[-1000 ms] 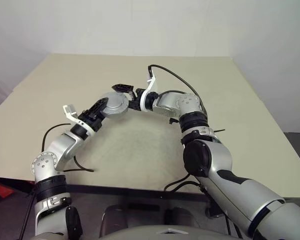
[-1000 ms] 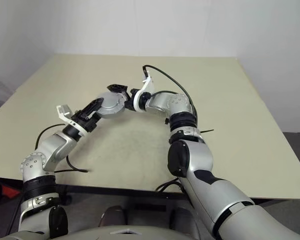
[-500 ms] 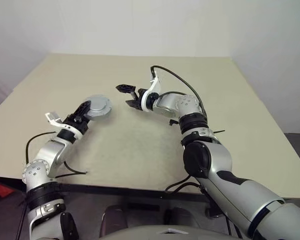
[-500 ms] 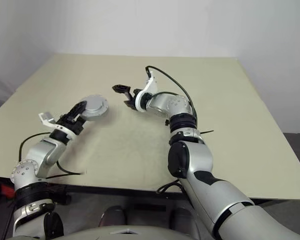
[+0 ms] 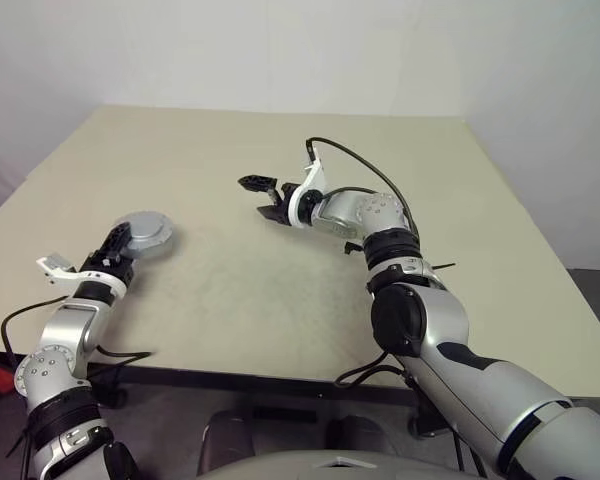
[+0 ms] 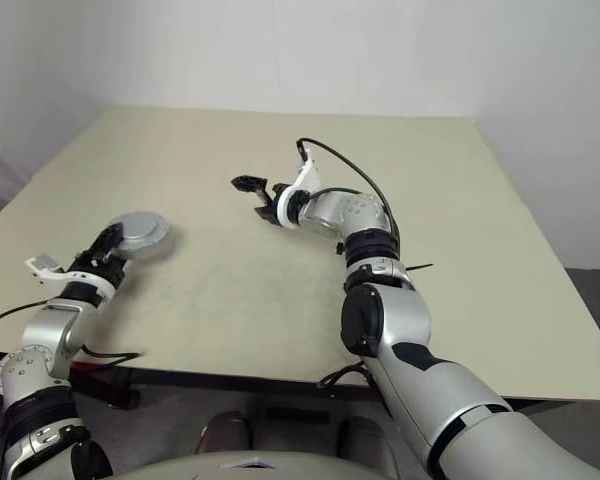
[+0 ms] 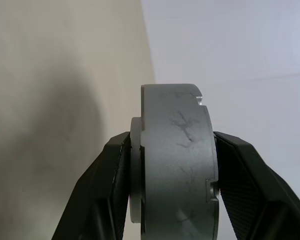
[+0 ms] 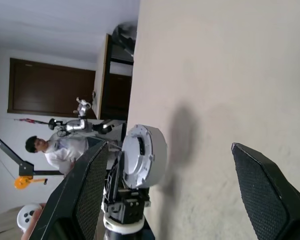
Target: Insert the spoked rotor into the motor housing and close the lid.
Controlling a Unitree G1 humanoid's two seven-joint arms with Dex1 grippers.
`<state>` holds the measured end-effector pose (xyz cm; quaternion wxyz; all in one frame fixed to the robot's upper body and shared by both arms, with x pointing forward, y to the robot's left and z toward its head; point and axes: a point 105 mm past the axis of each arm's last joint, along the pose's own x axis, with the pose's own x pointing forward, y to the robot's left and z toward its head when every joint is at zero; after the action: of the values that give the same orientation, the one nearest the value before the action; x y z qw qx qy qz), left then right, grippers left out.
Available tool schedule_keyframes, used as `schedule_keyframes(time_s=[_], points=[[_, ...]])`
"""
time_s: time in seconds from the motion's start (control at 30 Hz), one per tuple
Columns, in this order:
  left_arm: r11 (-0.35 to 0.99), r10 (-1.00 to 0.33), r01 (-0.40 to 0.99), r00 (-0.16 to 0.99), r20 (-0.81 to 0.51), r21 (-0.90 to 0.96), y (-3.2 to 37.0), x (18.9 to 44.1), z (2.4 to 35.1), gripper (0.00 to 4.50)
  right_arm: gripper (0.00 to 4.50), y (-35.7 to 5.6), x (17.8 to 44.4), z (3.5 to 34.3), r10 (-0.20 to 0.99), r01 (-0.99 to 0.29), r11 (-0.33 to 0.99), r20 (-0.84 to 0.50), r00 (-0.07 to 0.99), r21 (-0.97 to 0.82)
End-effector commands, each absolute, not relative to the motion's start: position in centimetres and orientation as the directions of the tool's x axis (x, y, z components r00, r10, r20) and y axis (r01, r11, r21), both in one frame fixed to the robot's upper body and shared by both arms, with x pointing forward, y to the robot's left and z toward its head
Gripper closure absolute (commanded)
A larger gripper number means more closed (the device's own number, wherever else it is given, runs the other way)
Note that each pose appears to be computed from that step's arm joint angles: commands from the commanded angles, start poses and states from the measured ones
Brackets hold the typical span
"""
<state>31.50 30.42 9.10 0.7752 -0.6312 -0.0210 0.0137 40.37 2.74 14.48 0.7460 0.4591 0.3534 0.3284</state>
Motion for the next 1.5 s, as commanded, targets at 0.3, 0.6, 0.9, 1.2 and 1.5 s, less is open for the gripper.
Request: schedule_keyframes(time_s=[0.3,0.6,0.9,1.2,1.5], points=[[0.246,0.293,-0.17,0.952,-0.094,-0.954,35.2,31.7,8.4,2.09,0.05,2.5,40.7,15.4,0.81,-0.181,0.353,-0.203,0.55,0.918],[0.261,0.286,-0.194,0.951,-0.116,-0.946,35.1,31.7,8.3,2.09,0.05,2.6,40.7,15.3,0.81,-0.178,0.357,-0.208,0.549,0.917],[0.269,0.211,-0.253,0.957,-0.199,-0.929,33.4,30.4,6.6,0.14,0.0,2.7,40.7,14.7,0.804,-0.165,0.379,-0.236,0.546,0.91],[0.301,0.042,-0.308,0.95,-0.31,-0.903,29.0,28.1,4.3,0.03,0.0,2.0,40.9,13.4,0.793,-0.168,0.435,-0.288,0.537,0.885],[0.369,-0.044,-0.286,0.945,-0.324,-0.884,27.2,28.2,4.6,0.03,0.0,0.7,41.2,12.7,0.774,-0.236,0.507,-0.318,0.548,0.829]])
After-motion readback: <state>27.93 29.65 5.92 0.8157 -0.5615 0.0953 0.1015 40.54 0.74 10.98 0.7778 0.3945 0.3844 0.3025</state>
